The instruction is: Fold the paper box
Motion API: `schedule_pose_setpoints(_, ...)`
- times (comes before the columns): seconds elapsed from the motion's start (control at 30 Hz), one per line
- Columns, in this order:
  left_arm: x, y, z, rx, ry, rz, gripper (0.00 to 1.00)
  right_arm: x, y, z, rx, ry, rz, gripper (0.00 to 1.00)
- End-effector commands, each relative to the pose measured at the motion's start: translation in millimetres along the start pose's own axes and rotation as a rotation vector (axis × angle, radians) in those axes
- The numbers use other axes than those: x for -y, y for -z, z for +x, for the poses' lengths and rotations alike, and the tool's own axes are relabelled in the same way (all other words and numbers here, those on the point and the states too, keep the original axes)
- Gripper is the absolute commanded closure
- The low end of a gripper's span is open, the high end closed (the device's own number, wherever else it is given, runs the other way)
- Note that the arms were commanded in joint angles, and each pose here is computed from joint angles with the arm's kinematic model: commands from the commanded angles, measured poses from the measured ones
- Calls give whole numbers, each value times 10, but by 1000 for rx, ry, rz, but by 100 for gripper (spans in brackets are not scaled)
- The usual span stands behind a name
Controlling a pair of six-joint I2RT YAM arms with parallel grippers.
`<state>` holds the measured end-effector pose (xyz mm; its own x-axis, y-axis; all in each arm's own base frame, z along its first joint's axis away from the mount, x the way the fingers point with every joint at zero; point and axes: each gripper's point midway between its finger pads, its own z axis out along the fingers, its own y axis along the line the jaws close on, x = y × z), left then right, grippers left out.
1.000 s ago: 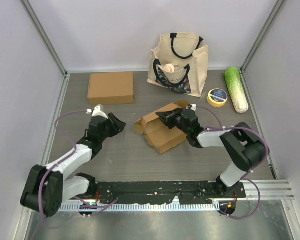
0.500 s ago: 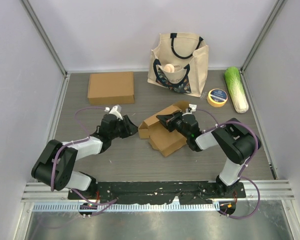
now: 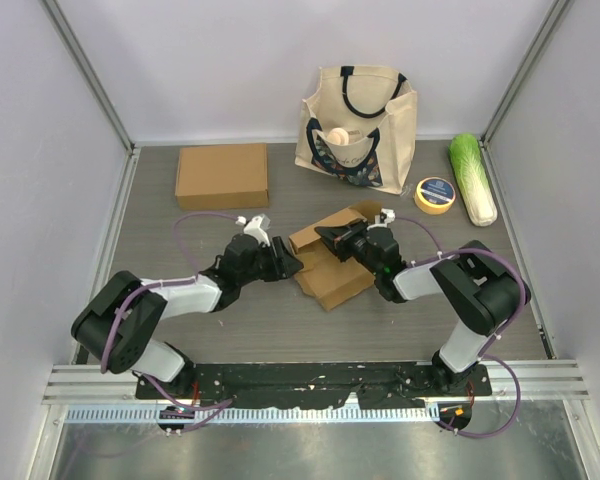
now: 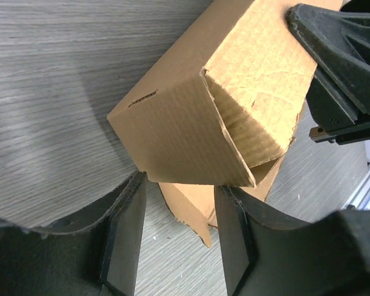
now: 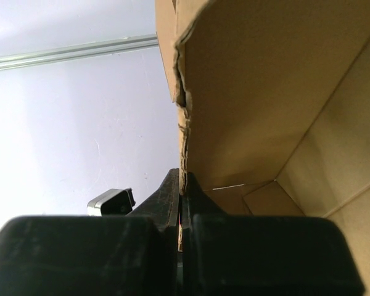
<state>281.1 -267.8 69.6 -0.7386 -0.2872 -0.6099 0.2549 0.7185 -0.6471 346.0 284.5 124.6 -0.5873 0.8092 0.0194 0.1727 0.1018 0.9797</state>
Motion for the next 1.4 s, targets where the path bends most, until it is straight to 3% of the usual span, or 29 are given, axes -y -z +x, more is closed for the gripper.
schedule_pose_setpoints(0.0,81,18,-322,150,-71,-5,48,-143,44,-37,31,2,-42,99)
schedule_pose_setpoints(0.33,112,80,-557,328,-259,-126,49,103,-23,101,41,-70,70,99)
schedule_pose_setpoints(0.53,38,-25,-538,340,-286,-168,53,296,-45,236,87,8,235,99)
schedule_pose_setpoints(0.77,-32,-115,-391,318,-306,-194,65,272,-21,269,98,23,243,99)
schedule_pose_setpoints(0.93,-148,-128,-389,331,-341,-326,73,253,30,330,112,28,248,99)
schedule_pose_setpoints(1.13,-303,-98,-354,357,-389,-460,68,263,67,392,110,11,247,99)
schedule_pose_setpoints(1.3,-360,-140,-215,338,-478,-521,76,231,98,400,112,-2,236,99)
schedule_pose_setpoints(1.37,-380,-137,-184,336,-501,-541,70,241,117,391,114,-1,235,99)
